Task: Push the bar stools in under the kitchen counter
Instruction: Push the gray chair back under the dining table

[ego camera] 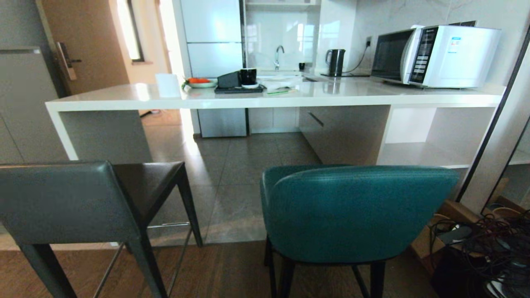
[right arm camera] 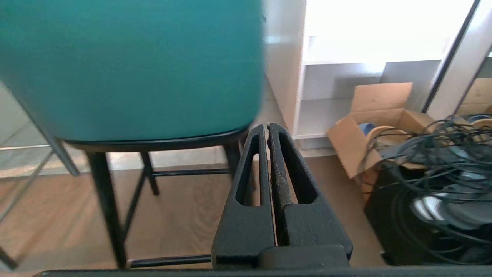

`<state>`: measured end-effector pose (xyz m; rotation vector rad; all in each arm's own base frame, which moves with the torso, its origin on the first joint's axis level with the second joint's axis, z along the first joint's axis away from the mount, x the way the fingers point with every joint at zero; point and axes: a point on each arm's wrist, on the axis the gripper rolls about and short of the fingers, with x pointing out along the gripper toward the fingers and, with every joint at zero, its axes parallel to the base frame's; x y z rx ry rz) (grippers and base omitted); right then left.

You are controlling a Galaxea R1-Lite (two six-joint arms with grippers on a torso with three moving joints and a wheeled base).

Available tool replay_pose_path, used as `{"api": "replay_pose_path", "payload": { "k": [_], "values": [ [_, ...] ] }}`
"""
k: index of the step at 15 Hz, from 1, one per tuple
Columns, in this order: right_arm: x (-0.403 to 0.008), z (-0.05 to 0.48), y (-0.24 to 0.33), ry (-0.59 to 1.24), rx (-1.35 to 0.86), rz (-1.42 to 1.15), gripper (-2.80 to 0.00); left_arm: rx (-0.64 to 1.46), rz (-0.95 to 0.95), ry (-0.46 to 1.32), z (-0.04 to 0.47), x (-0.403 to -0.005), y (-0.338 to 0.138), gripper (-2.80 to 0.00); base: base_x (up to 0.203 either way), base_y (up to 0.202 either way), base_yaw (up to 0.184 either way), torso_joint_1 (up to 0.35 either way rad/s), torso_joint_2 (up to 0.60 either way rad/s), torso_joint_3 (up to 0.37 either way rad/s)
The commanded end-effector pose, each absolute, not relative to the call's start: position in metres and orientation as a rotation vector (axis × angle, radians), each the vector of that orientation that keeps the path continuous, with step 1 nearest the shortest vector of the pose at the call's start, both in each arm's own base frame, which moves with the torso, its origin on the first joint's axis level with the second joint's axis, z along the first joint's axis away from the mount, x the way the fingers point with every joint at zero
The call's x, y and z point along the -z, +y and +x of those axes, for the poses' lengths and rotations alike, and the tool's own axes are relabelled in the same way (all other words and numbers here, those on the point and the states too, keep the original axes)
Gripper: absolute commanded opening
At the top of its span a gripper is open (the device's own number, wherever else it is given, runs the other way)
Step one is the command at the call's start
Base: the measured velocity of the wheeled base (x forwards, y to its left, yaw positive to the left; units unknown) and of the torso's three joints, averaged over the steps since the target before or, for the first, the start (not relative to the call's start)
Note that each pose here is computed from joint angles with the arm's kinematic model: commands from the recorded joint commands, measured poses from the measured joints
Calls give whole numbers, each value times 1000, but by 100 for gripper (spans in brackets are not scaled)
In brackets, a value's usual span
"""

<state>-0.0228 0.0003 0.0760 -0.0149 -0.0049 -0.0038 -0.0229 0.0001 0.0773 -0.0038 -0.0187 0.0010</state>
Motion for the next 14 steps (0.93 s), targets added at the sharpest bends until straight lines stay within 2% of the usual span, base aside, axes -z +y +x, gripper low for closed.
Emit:
{"api": "replay_pose_path", "payload": {
  "k": [1,14],
  "values": [
    [-74,-22,0,4,3,-15,-280,-2,-3,-9,-22,-74,0,-280,0,196,-1,1,2,2],
    [-73,-22,0,4,3,-15,-280,-2,-5,-9,-22,-75,0,-280,0,197,-1,4,1,3]
  ]
}}
